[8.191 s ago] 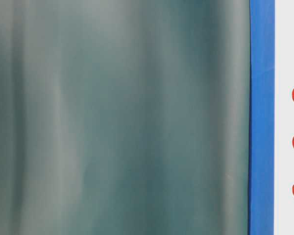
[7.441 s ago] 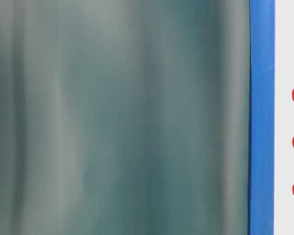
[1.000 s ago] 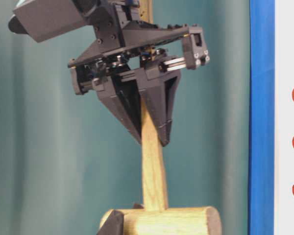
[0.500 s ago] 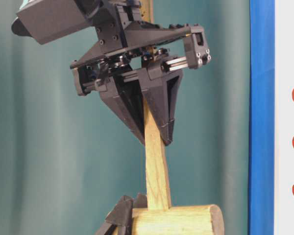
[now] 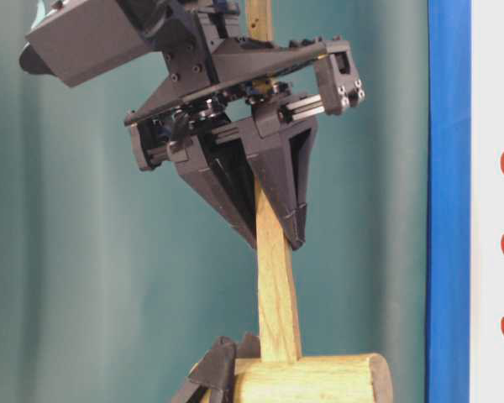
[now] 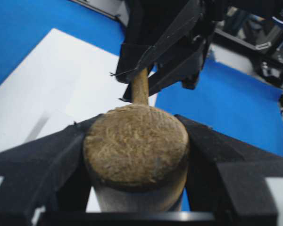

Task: Hit the mark with a hammer.

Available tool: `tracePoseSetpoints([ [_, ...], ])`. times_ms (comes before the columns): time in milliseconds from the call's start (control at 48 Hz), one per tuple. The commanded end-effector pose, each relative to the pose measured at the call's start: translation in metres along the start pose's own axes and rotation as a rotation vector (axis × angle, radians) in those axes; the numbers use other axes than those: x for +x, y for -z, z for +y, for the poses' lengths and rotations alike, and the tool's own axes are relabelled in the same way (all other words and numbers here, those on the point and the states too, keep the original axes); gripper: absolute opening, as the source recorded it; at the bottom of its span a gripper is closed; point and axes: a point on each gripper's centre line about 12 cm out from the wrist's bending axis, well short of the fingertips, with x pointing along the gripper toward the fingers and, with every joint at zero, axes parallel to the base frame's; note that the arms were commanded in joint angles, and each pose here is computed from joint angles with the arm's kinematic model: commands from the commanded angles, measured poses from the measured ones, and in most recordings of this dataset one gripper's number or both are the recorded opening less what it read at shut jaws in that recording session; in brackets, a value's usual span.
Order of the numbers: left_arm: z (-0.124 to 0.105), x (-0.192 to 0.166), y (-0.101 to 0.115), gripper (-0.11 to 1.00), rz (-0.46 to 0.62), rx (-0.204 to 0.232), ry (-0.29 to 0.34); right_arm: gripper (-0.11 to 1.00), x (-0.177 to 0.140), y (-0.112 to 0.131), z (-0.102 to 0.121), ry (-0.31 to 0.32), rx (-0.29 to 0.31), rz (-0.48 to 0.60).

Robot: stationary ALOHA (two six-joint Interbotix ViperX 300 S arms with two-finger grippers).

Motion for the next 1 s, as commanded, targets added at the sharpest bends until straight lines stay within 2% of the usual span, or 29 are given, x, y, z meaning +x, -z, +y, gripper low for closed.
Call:
tracePoseSetpoints([
  [0, -0.003, 0.0, -0.01, 0.45, -0.032, 0.004, 0.012, 0.1, -0.004, -0.016, -0.017, 0.044, 0.014, -0.042],
  [83, -0.003, 0.0, -0.01, 0.45, -0.032, 0.005, 0.012, 0.12, -0.004, -0.015, -0.016, 0.04, 0.014, -0.04],
  [125, -0.004, 0.0, -0.01, 0.45, -0.031, 0.007, 0.013, 0.19, -0.004, -0.016, -0.017, 0.039, 0.016, -0.04],
  [188, -0.003, 0.0, -0.008, 0.45, -0.028, 0.013, 0.012, 0.35, -0.004, -0.016, -0.016, 0.034, 0.016, -0.038],
  [333, -0.004, 0.0, -0.008, 0.45, -0.028, 0.027, 0.013, 0.8, -0.006, -0.022, -0.011, 0.012, 0.022, -0.049],
  [396, -0.003, 0.0, -0.009, 0.45, -0.03, 0.039, 0.012, 0.92, -0.008, -0.027, -0.008, 0.003, 0.025, -0.062],
  [542, -0.003, 0.0, -0.009, 0.45, -0.03, 0.077, 0.012, 0.89, -0.013, -0.039, -0.003, -0.024, 0.043, -0.085],
  [709, -0.005, -0.001, -0.006, 0.45, -0.01, 0.155, 0.014, 0.9, -0.02, -0.042, -0.006, -0.045, 0.157, -0.074],
  [792, -0.007, -0.001, -0.001, 0.45, 0.021, 0.227, 0.021, 0.9, -0.021, -0.043, -0.008, -0.048, 0.25, -0.061],
  [834, -0.01, -0.001, 0.003, 0.45, 0.043, 0.283, 0.029, 0.9, -0.021, -0.043, -0.01, -0.047, 0.298, -0.056],
  [855, -0.01, -0.001, 0.003, 0.45, 0.046, 0.293, 0.03, 0.9, -0.022, -0.042, -0.01, -0.048, 0.336, -0.049],
  [896, -0.013, -0.001, 0.006, 0.45, 0.057, 0.344, 0.042, 0.9, -0.022, -0.042, -0.011, -0.047, 0.37, -0.043],
  [980, -0.017, -0.001, 0.007, 0.45, 0.06, 0.402, 0.058, 0.9, -0.023, -0.04, -0.013, -0.046, 0.424, -0.032],
])
